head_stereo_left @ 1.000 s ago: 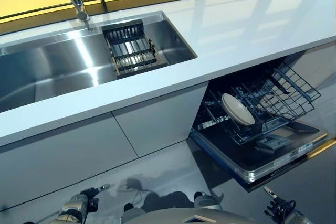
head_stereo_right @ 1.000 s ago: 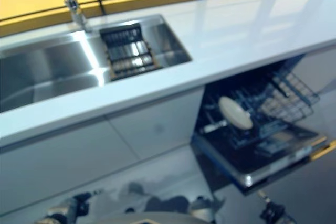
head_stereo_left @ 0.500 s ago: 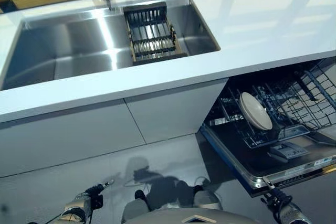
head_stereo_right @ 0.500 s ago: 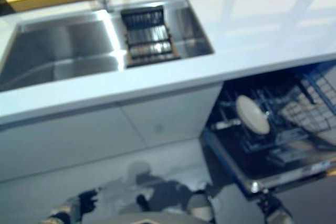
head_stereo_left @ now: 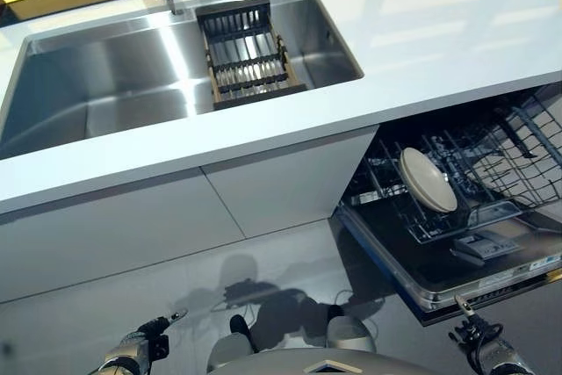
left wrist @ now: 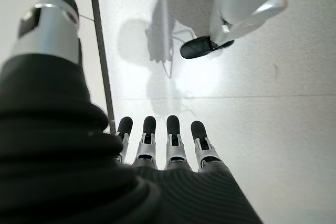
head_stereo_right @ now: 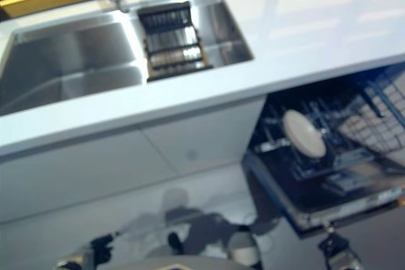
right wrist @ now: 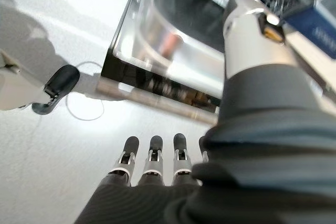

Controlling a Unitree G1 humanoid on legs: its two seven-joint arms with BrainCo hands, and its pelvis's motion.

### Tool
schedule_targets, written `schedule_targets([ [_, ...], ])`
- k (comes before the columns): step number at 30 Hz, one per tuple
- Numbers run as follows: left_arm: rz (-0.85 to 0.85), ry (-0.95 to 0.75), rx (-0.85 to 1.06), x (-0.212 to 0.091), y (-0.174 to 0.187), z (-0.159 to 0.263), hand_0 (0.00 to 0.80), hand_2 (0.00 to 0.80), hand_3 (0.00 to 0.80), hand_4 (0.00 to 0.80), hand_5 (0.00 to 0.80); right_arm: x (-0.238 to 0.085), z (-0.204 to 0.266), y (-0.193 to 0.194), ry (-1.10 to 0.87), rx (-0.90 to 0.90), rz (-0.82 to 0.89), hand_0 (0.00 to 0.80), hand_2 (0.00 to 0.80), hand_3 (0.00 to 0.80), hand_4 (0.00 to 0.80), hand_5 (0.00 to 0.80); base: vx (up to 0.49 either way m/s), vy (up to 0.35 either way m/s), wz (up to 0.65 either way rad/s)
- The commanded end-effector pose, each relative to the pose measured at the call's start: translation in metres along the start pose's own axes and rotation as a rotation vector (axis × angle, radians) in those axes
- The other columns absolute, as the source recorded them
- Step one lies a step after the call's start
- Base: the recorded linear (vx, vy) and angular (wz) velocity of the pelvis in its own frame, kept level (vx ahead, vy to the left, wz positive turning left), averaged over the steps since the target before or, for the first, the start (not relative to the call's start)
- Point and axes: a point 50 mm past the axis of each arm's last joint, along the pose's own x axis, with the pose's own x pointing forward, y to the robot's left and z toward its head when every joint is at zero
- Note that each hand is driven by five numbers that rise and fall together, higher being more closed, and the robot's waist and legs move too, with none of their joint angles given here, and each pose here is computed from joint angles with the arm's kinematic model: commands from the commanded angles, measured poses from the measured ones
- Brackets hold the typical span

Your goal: Take plates into dishwasher

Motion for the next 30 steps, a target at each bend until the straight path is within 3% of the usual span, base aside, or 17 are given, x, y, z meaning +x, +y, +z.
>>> schedule_targets([
  [1,-0.012,-0.018,-0.032,0.001,-0.003,0.006,0.000,0.000,0.000,0.000,0.000,-0.002,0.020,-0.010,-0.043,-0.018,-0.027,0.000,0.000,0.000,0.000,0.000,-0.001,0.096,-0.22],
  [7,0.009,-0.002,-0.003,0.000,0.004,0.012,0.000,0.000,0.000,0.000,0.000,-0.002,0.031,-0.003,-0.064,-0.098,0.011,0.000,0.000,0.000,0.000,0.000,-0.054,0.014,-0.26],
  [12,0.030,-0.014,-0.129,-0.002,0.015,0.011,0.000,0.000,0.000,0.000,0.000,0.000,0.033,0.028,-0.117,-0.119,0.122,0.000,0.000,0.000,0.000,0.000,-0.081,-0.180,-0.19],
  [18,0.008,-0.029,-0.159,-0.001,0.003,0.015,0.000,0.000,0.000,0.000,0.000,-0.003,0.036,0.063,-0.187,-0.084,0.277,0.000,0.000,0.000,0.000,0.000,-0.110,-0.107,0.04],
  [30,-0.052,-0.083,-0.192,0.000,-0.014,0.026,0.000,0.000,0.000,0.000,0.000,-0.033,0.109,0.117,-0.497,-0.055,0.567,0.000,0.000,0.000,0.000,0.000,-0.131,0.053,0.05],
])
